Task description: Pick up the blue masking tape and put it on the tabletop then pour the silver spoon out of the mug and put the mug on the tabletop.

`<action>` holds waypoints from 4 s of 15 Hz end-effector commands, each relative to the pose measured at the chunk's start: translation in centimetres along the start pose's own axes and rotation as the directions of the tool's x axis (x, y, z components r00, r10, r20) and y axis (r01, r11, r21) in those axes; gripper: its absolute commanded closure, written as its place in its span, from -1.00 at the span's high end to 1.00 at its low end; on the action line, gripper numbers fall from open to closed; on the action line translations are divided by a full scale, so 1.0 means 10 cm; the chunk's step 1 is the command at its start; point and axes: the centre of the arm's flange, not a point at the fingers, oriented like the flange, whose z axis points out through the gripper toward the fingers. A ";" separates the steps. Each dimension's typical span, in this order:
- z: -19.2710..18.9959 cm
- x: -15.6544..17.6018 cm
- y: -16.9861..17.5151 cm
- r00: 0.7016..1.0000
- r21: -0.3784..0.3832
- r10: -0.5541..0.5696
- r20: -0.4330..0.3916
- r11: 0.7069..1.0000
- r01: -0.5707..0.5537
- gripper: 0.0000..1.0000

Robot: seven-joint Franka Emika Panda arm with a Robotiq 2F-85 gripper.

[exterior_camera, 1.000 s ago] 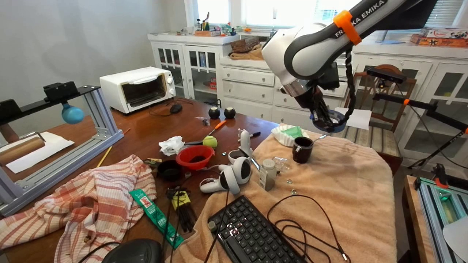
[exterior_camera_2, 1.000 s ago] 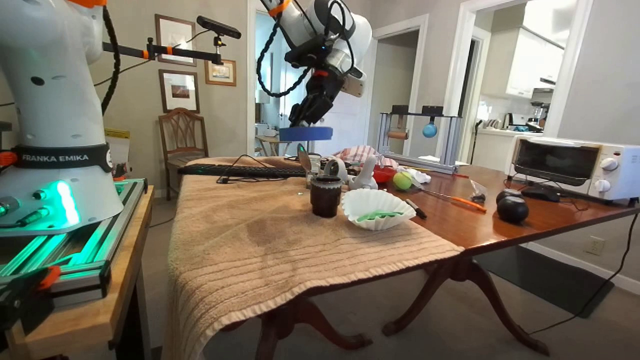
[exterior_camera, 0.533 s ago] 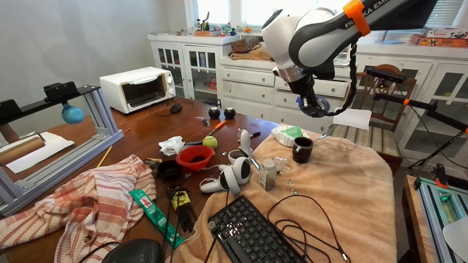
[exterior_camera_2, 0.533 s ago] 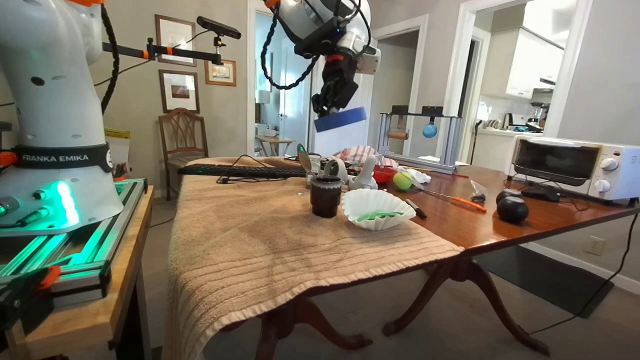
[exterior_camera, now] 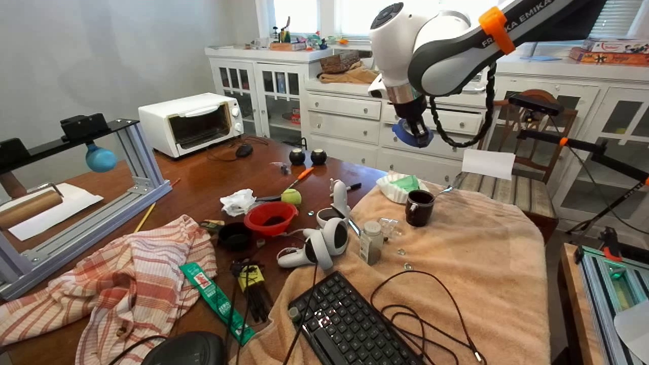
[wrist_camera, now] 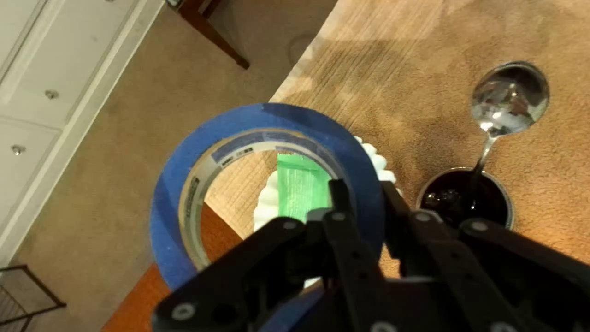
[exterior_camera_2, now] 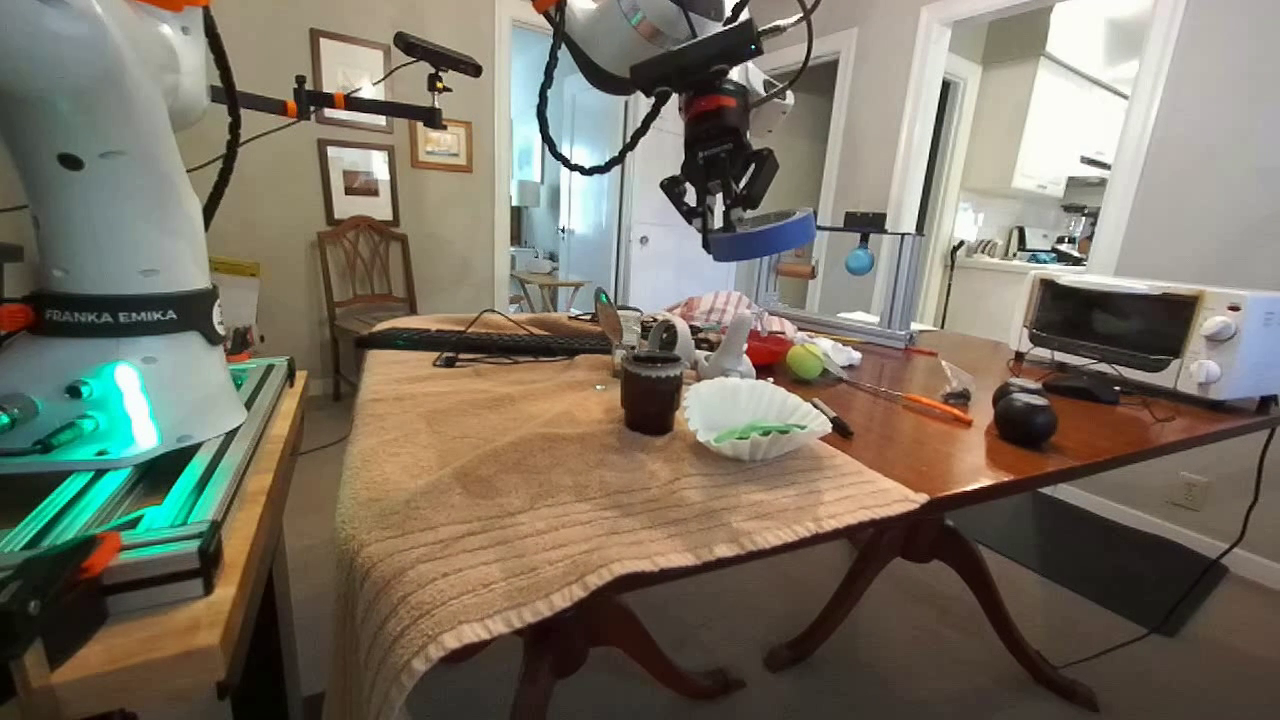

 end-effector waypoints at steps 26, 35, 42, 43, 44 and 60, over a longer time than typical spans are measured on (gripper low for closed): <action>0.76 1.66 0.26 0.677 -0.070 -0.628 -0.382 0.751 0.657 -0.90; 0.98 1.80 0.22 0.850 0.250 -0.459 -0.257 0.818 0.517 -0.90; 0.90 1.69 0.16 0.890 0.319 -0.425 -0.164 0.831 0.456 0.55; 0.86 1.65 0.14 0.896 0.320 -0.416 -0.153 0.837 0.443 0.68; 0.80 1.59 0.06 0.891 0.306 -0.428 -0.151 0.837 0.454 0.81; 0.58 1.03 -1.04 0.386 -0.220 -0.902 -0.193 0.423 0.879 1.00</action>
